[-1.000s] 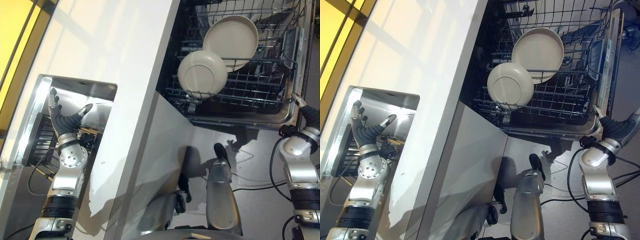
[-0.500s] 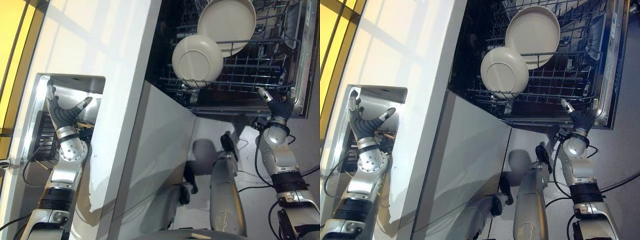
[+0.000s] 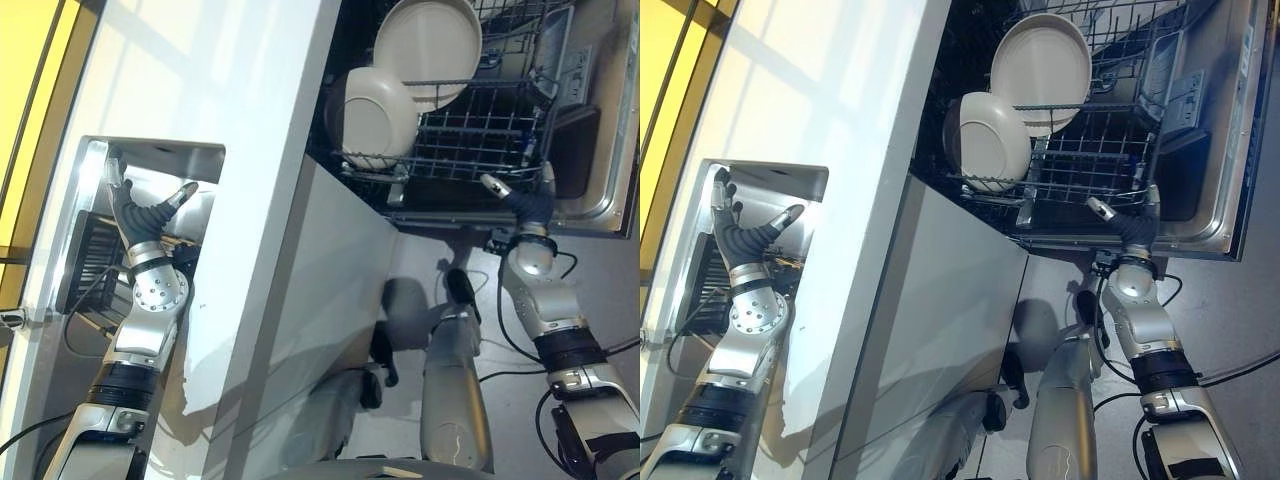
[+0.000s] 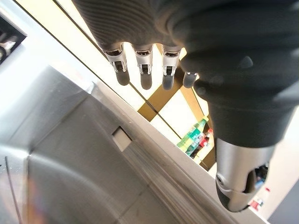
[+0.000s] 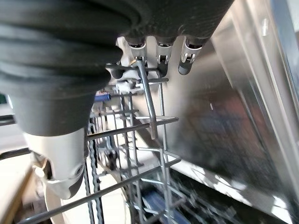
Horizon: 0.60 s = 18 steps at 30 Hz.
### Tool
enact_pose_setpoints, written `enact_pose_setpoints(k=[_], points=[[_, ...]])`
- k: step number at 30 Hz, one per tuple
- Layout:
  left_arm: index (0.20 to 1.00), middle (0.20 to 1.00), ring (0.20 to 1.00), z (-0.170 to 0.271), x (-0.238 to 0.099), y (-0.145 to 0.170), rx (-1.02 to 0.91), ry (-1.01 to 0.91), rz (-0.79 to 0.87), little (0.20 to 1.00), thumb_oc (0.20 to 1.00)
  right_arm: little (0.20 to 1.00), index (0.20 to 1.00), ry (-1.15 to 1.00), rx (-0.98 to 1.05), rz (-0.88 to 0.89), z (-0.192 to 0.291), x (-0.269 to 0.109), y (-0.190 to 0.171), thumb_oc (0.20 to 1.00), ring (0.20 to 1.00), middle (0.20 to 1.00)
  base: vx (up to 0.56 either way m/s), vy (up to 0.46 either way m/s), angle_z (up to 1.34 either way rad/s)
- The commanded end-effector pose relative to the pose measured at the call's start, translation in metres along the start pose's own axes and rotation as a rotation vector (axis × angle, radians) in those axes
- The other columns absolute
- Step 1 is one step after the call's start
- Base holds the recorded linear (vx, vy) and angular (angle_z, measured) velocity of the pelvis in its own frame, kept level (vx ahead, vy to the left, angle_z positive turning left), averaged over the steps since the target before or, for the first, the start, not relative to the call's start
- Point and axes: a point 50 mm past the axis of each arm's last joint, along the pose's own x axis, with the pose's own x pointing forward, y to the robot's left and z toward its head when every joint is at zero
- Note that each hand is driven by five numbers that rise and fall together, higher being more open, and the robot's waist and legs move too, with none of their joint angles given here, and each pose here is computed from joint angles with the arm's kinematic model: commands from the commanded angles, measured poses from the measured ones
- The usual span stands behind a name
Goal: Pick up plates and place into dishwasher.
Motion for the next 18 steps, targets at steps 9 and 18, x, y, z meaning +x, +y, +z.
enact_pose_setpoints(k=[9, 18], points=[[1.000, 1.000, 1.000, 0.002, -0.013, -0.006, -0.077, 0.016, -0.043, 1.000, 1.000, 1.000, 1.000, -0.307, -0.018, 0.284, 0.086, 0.005, 0.065, 1.000, 1.000, 1.000, 0.03, 0.079, 0.16], [1.000, 1.000, 1.000, 0.003, -0.011, 0.001, -0.059, -0.005, -0.046, 1.000, 1.000, 1.000, 1.000, -0.394, 0.001, 0.325, 0.112, 0.005, 0.080, 1.000, 1.000, 1.000, 0.00, 0.028, 0.25]])
